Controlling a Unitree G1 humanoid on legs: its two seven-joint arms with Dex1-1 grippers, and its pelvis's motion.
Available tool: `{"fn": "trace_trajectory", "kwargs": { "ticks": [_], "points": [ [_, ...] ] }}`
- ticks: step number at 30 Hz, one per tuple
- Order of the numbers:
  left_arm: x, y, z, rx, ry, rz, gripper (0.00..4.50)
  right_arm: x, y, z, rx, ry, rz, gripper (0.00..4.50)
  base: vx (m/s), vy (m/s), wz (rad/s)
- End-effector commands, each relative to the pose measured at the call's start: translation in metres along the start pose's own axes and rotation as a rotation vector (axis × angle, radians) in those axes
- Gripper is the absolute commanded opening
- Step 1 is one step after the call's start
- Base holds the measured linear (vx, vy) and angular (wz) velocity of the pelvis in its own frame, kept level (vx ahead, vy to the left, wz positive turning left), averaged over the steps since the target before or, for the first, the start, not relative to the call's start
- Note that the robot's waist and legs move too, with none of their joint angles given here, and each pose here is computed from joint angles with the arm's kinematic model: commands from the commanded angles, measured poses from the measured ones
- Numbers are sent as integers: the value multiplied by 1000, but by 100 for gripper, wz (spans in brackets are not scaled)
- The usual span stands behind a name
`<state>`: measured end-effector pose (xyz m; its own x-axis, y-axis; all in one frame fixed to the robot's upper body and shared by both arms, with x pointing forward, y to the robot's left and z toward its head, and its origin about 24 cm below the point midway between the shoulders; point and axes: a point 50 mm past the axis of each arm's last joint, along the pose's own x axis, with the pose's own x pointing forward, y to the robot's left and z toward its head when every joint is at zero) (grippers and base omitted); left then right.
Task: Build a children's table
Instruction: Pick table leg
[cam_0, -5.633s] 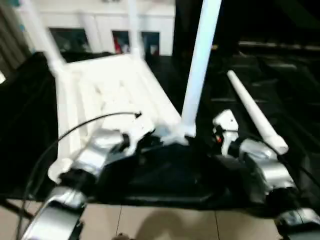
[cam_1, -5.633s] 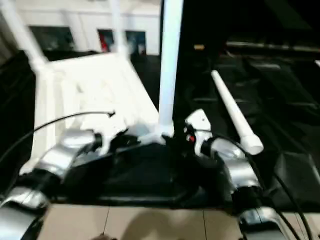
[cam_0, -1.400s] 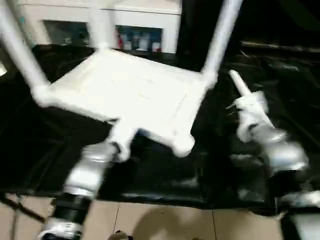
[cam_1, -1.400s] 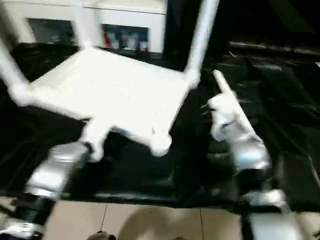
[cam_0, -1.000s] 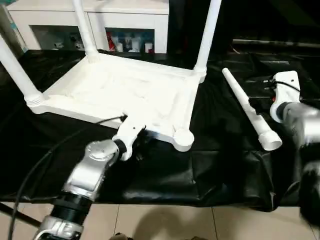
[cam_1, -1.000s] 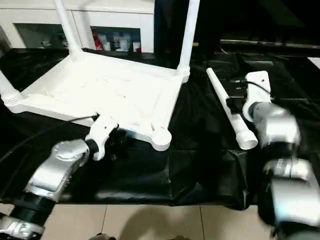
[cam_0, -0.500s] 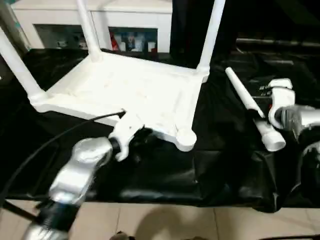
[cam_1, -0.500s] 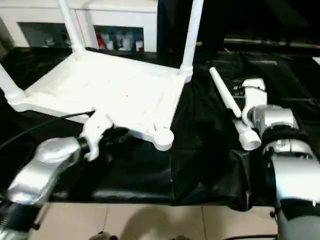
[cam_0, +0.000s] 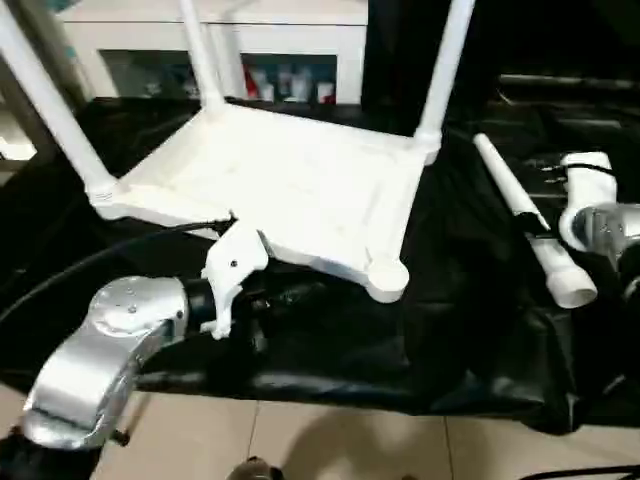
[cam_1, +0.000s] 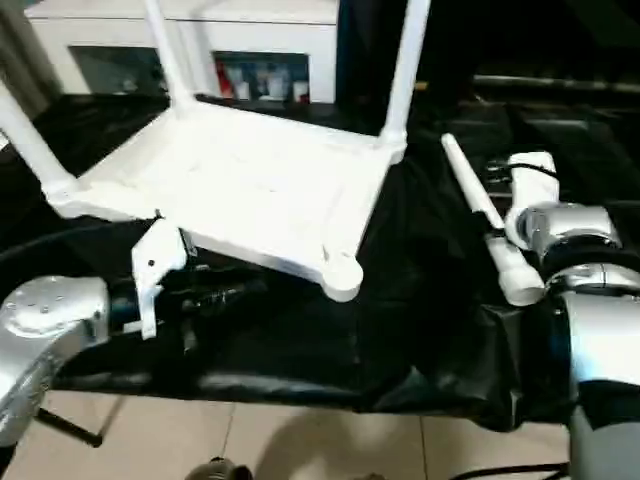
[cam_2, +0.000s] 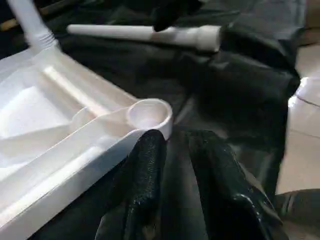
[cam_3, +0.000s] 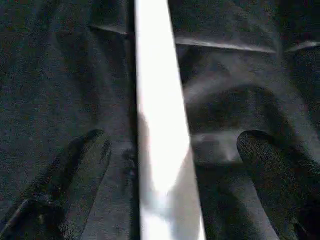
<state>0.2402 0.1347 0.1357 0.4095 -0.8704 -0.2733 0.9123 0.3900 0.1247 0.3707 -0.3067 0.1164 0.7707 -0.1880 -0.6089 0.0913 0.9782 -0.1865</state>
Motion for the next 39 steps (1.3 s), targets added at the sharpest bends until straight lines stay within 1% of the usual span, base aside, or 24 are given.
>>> {"fn": "trace_trajectory", "kwargs": {
  "ticks": [1,3,6,12,14,21,22,23,24,27,29,34,35,36,39],
  "points": [
    [-5,-2,2,0,14,-5,119,-3,-5,4,1,-3,-16,449,0,0,0],
    [-9,-3,1,-3,32,-2,119,-2,-5,-3,-3,37,-6,449,0,0,0],
    [-11,-5,2,-7,40,-3,119,-1,-5,-7,5,52,8,449,0,0,0],
    [-13,-9,2,-24,56,-6,119,1,0,-18,100,97,84,449,0,0,0],
    [-14,-9,2,-24,61,-7,119,1,2,-19,111,105,100,449,0,0,0],
    [-13,-9,5,-26,56,-4,119,1,9,-19,101,122,162,449,0,0,0],
    [-14,-8,5,-25,57,-3,119,2,15,-17,106,119,197,449,0,0,0],
    [-14,-8,5,-24,57,-2,119,2,17,-16,110,117,209,449,0,0,0],
    [-14,-8,5,-24,57,-2,119,2,17,-16,110,117,209,449,0,0,0],
    [-13,-9,6,-27,56,-3,119,1,24,-11,122,113,259,449,0,0,0],
    [-13,-9,6,-28,56,-5,119,1,24,-11,116,112,256,449,0,0,0],
    [-12,-9,5,-30,59,-8,119,4,25,-18,93,135,231,449,0,0,0],
    [-12,-9,5,-30,58,-8,119,4,27,-20,88,143,235,433,0,0,0],
    [-12,-9,5,-30,58,-9,119,5,29,-22,80,153,240,433,0,0,0],
    [-12,-8,6,-28,59,-5,119,7,38,-28,62,185,273,405,0,0,0]
  ]
}}
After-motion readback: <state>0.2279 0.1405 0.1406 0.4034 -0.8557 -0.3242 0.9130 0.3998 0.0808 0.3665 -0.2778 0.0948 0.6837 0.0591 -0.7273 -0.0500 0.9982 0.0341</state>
